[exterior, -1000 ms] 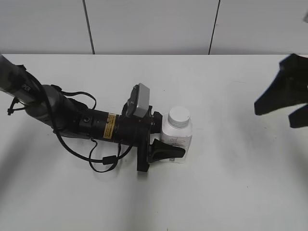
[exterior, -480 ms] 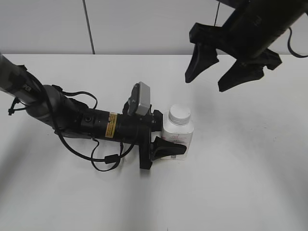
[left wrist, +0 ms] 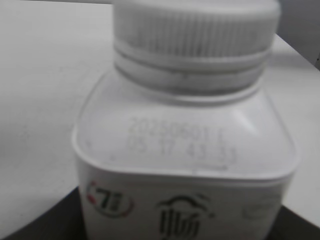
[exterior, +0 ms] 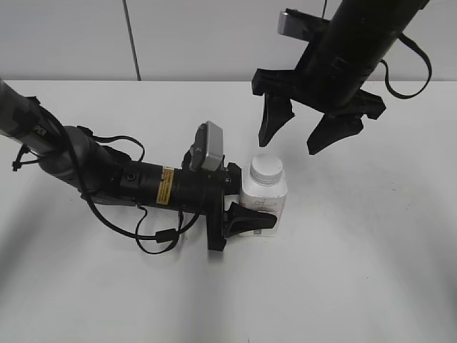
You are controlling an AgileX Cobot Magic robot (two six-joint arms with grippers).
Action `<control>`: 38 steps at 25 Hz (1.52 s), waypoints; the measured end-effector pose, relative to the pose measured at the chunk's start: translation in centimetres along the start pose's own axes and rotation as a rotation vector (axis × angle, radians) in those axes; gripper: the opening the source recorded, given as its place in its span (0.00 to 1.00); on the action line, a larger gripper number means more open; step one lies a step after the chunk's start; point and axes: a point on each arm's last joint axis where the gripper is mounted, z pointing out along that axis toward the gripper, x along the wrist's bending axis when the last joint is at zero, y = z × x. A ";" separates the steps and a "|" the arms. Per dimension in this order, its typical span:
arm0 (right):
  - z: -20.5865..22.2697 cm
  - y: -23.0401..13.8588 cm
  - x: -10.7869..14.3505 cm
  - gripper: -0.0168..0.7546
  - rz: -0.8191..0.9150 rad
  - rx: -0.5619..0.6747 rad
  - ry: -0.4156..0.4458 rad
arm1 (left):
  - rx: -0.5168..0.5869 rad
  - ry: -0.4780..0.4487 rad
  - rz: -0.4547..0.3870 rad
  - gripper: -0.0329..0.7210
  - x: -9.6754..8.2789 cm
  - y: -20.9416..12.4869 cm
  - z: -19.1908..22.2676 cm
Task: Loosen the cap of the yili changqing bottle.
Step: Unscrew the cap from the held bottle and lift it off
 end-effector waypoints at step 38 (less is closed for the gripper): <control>3.8 -0.3 2.0 0.76 -0.033 0.042 -0.012 | -0.001 0.010 -0.005 0.60 0.1 0.0 0.0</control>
